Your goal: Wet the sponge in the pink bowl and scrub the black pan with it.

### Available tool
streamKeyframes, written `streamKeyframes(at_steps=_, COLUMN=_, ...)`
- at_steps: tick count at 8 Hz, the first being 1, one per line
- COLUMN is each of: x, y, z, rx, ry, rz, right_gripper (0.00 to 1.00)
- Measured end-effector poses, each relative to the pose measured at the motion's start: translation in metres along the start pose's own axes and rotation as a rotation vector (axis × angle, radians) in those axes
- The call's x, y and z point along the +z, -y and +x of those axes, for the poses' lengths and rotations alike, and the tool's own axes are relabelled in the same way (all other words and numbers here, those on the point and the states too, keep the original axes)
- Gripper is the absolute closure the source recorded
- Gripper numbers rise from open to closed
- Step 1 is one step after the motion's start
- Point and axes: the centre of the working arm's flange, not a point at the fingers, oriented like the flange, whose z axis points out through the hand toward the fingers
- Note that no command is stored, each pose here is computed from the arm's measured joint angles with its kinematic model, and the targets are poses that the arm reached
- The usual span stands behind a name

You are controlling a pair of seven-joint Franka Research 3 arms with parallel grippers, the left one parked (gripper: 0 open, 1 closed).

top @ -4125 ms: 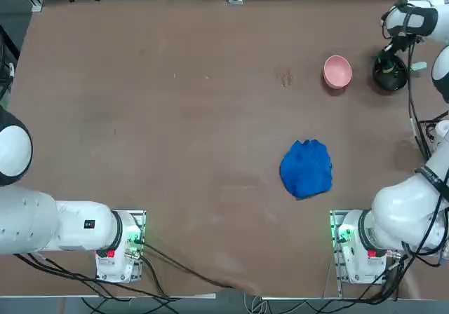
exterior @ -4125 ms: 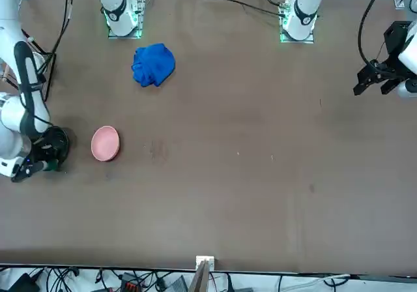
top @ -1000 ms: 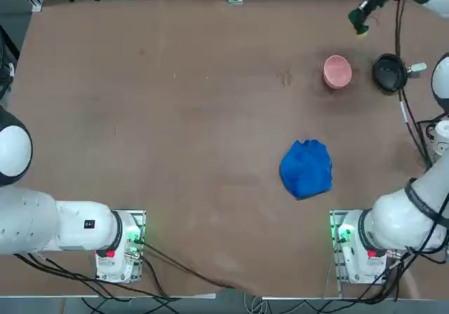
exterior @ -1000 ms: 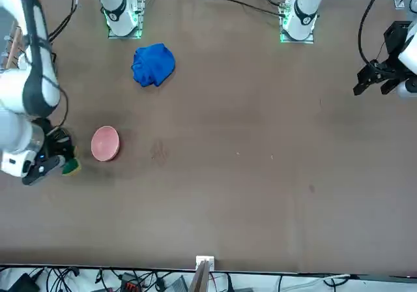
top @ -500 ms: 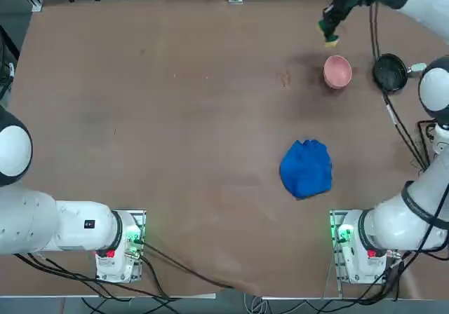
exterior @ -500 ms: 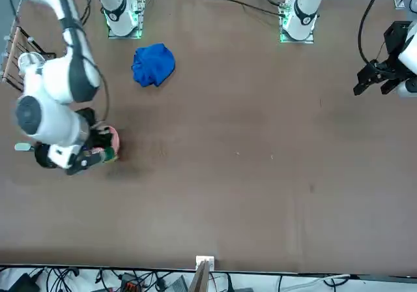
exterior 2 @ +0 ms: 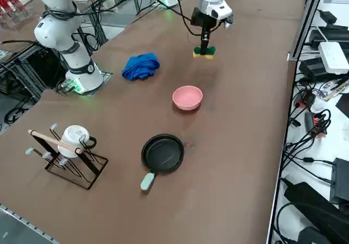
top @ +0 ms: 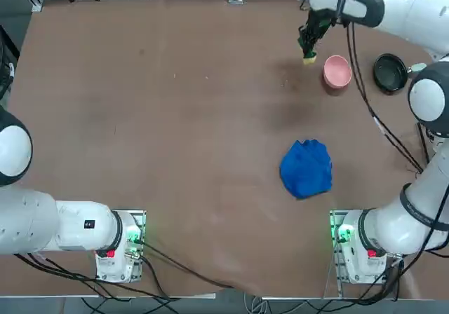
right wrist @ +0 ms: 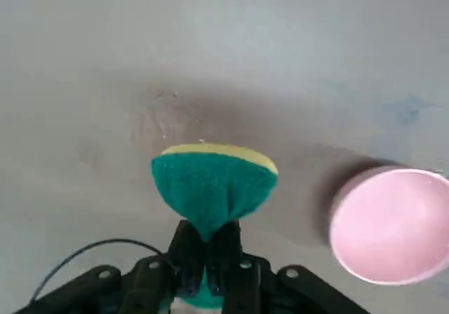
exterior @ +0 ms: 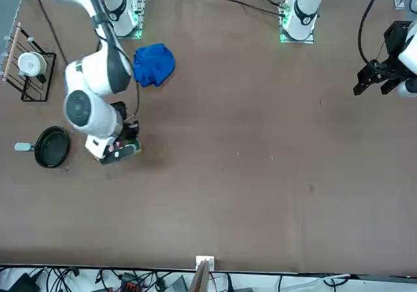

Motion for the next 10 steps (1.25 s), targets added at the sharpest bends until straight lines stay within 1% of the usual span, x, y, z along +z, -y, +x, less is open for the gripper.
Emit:
streamKeyframes(at_steps=2, x=0.034, y=0.030, z=-0.003, rx=0.091, ry=-0.040, rz=0.007, right_gripper=0.93)
streamKeyframes(at_steps=4, x=0.064, y=0.058, z=-0.003, rx=0.139, ry=-0.043, rz=0.012, right_gripper=0.93)
streamKeyframes(at_steps=7, x=0.118, y=0.068, z=0.006, rx=0.157, ry=-0.068, rz=0.034, right_gripper=0.93)
streamKeyframes(at_steps=8, x=0.136, y=0.070, z=0.008, rx=0.163, ry=-0.069, rz=0.039, right_gripper=0.91)
streamKeyframes(at_steps=9, x=0.143, y=0.070, z=0.008, rx=0.168, ry=-0.069, rz=0.041, right_gripper=0.89)
streamKeyframes(at_steps=10, x=0.141, y=0.070, z=0.009, rx=0.170, ry=-0.072, rz=0.041, right_gripper=0.77)
